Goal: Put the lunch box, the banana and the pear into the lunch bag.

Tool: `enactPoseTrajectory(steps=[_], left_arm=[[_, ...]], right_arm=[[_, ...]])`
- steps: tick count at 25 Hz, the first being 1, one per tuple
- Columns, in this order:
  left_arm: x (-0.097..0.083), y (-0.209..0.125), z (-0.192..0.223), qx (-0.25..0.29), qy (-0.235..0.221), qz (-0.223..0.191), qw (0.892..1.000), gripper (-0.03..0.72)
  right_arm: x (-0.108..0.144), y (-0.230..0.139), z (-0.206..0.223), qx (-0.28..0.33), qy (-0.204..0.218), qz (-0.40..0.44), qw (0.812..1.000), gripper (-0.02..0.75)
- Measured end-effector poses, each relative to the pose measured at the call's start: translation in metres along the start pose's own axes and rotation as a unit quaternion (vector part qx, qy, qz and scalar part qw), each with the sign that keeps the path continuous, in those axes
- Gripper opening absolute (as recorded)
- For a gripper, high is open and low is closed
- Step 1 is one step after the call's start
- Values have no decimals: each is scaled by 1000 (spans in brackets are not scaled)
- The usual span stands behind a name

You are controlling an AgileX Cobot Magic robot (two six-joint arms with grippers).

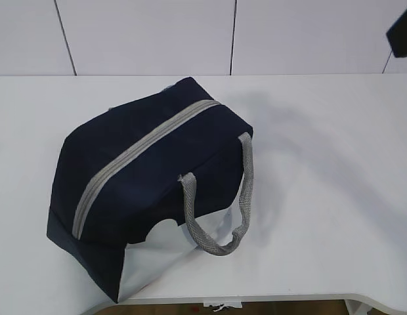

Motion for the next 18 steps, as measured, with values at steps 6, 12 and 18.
enactPoseTrajectory(steps=[6, 12, 18], left_arm=[[1, -37, -29, -31, 17, 5, 999, 352], [0, -77, -41, -46, 22, 7, 999, 316], [-4, -116, -39, -48, 18, 6, 999, 287]], right_arm=[[0, -47, -23, -15, 0, 3, 1000, 434], [0, -98, -42, -43, 1, 1, 999, 434], [-2, -137, -51, -70, -4, -2, 998, 434]])
Point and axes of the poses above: a point on each arm's last joint axis where the gripper is mounted, z pointing out along that axis toward the gripper, x along the wrist's bending axis when the last joint is at zero, y = z × x, the point moved 7 cm from there along z, pointing out along that axis toward the gripper, and after that the axes turned 4 degrees about -z, right-handed, at the moved point
